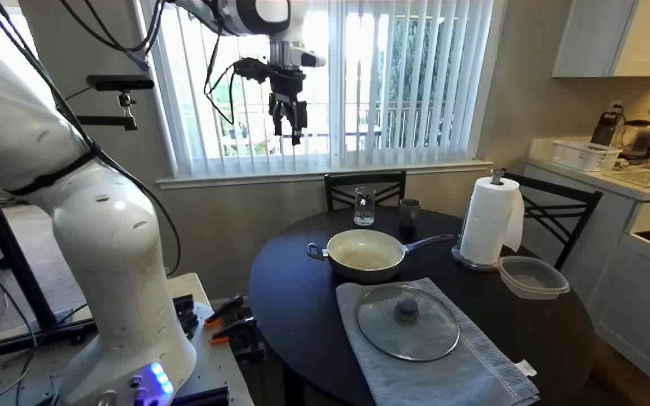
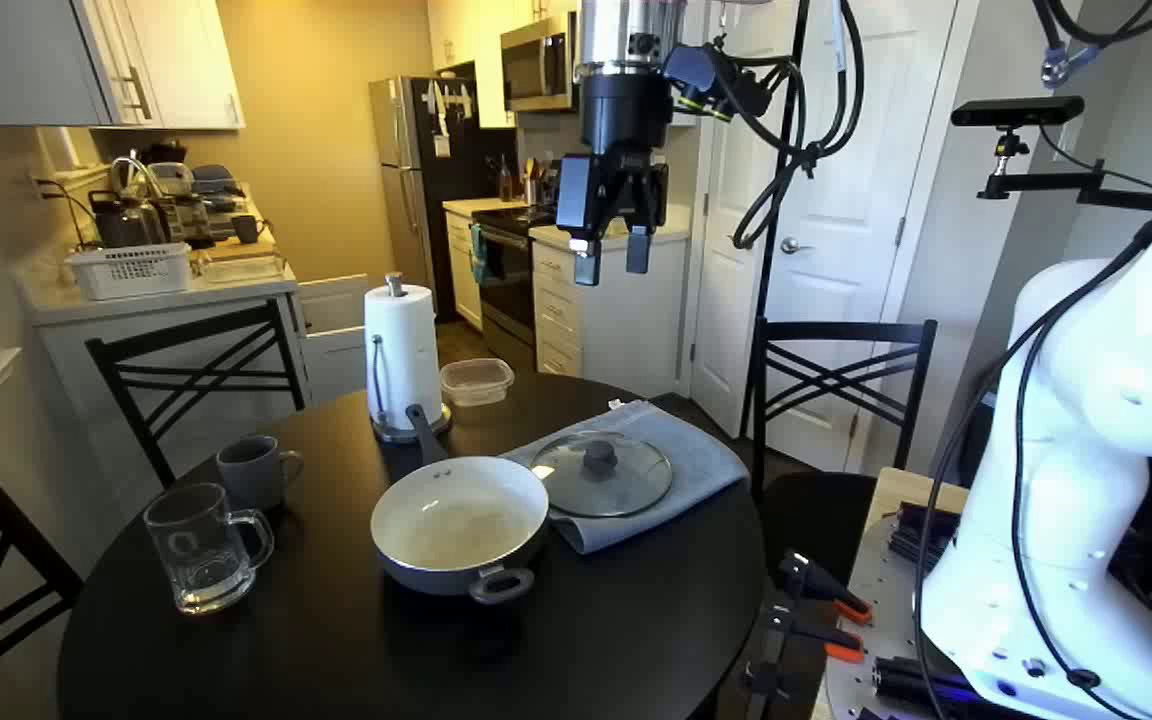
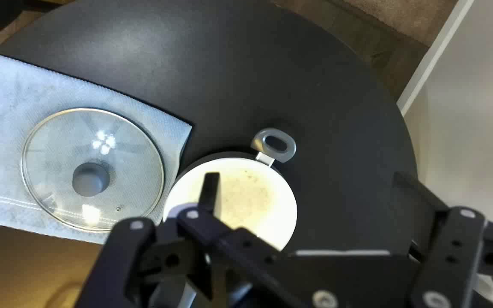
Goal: Lift the lid from the towel and use it to cover the pan
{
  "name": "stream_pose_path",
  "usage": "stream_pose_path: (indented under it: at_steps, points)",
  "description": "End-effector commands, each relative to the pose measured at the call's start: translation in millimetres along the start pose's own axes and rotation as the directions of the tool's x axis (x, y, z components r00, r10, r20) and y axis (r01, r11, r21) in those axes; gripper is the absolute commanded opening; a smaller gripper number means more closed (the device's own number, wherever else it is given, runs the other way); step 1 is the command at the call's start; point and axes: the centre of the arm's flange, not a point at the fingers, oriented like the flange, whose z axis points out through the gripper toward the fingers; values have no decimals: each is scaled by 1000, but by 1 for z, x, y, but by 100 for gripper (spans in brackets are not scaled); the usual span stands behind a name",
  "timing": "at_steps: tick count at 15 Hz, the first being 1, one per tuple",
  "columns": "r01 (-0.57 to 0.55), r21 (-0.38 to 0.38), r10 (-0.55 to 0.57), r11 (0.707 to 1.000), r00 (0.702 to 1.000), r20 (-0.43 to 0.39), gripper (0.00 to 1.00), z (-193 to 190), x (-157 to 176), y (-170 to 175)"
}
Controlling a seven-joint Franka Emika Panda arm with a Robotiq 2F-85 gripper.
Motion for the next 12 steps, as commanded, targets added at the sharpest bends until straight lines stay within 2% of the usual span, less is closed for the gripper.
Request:
stream_pose_path:
  at_steps: [1, 6, 7, 10, 12]
  points:
    - [0, 0, 0, 1000, 1000, 0, 100, 0, 0, 0]
    - [0, 0, 0, 1000, 1000, 0, 100, 0, 0, 0]
    - [-9, -4, 9, 1000, 1000, -7, 100, -2, 2, 9]
    - [-91, -43, 89, 995, 995, -55, 100, 7, 25, 70]
    - [-154, -87, 144, 984, 983, -115, 100, 30, 44, 122]
